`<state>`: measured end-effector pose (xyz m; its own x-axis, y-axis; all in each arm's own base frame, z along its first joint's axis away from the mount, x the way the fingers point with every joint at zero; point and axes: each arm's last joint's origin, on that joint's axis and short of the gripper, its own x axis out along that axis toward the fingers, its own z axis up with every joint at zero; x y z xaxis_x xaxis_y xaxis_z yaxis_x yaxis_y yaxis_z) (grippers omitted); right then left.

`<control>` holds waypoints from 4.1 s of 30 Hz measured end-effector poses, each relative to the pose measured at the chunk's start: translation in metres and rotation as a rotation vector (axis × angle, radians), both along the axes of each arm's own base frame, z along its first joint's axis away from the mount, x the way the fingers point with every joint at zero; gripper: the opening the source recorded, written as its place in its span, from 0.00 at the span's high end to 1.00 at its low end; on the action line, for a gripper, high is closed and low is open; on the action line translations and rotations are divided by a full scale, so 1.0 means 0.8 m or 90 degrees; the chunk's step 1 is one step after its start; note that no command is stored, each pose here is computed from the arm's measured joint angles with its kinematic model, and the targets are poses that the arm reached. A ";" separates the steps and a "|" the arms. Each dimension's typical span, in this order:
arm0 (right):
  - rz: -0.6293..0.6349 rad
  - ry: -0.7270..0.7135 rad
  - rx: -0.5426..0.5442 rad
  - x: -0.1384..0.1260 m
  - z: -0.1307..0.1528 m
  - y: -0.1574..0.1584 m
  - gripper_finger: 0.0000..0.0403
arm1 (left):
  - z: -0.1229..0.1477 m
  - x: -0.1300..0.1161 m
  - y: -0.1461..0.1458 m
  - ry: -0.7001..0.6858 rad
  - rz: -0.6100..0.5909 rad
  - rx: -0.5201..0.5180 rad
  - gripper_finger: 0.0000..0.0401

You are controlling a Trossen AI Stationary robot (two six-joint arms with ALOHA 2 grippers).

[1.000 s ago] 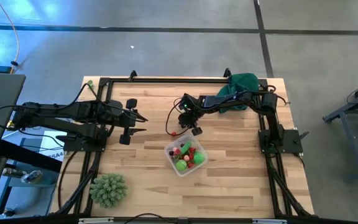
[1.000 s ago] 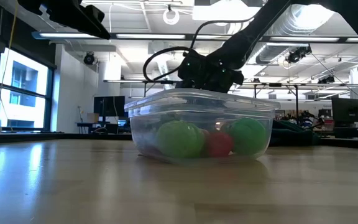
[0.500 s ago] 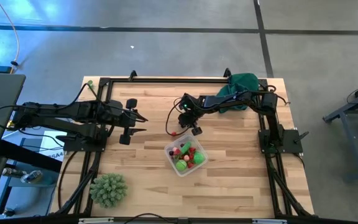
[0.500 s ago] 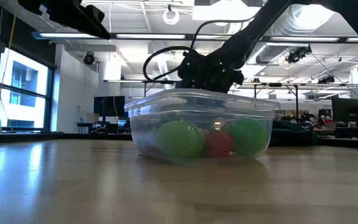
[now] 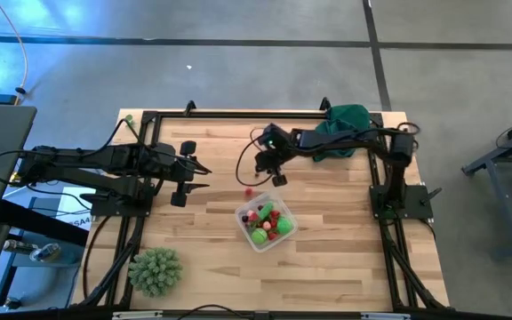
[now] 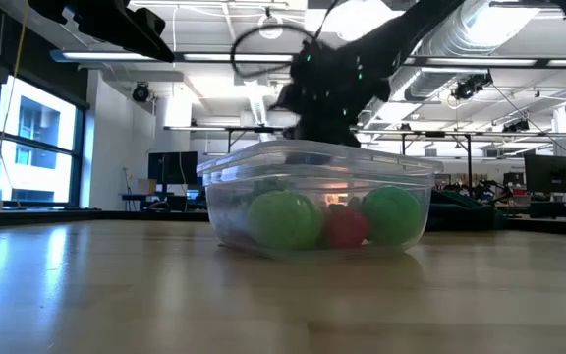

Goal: Pick and placing Produce into tupperware
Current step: Put the blueberry into the transparent container

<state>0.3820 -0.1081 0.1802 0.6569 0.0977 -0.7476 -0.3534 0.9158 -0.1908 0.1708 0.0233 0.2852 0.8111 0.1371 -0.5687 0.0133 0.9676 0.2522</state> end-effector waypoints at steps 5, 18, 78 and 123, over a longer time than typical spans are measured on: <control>-0.040 -0.054 0.035 -0.015 0.056 0.012 0.90 | 0.000 0.000 0.000 0.000 0.000 0.000 0.55; 0.011 -0.019 0.150 -0.034 0.101 0.125 0.90 | 0.000 0.000 0.000 0.000 0.000 0.000 0.55; -0.136 -0.048 0.151 -0.015 0.068 0.032 0.73 | 0.000 0.000 0.000 0.000 0.000 0.000 0.55; -0.165 0.063 0.138 0.009 -0.061 -0.022 0.61 | 0.000 0.000 0.000 0.000 0.000 0.000 0.55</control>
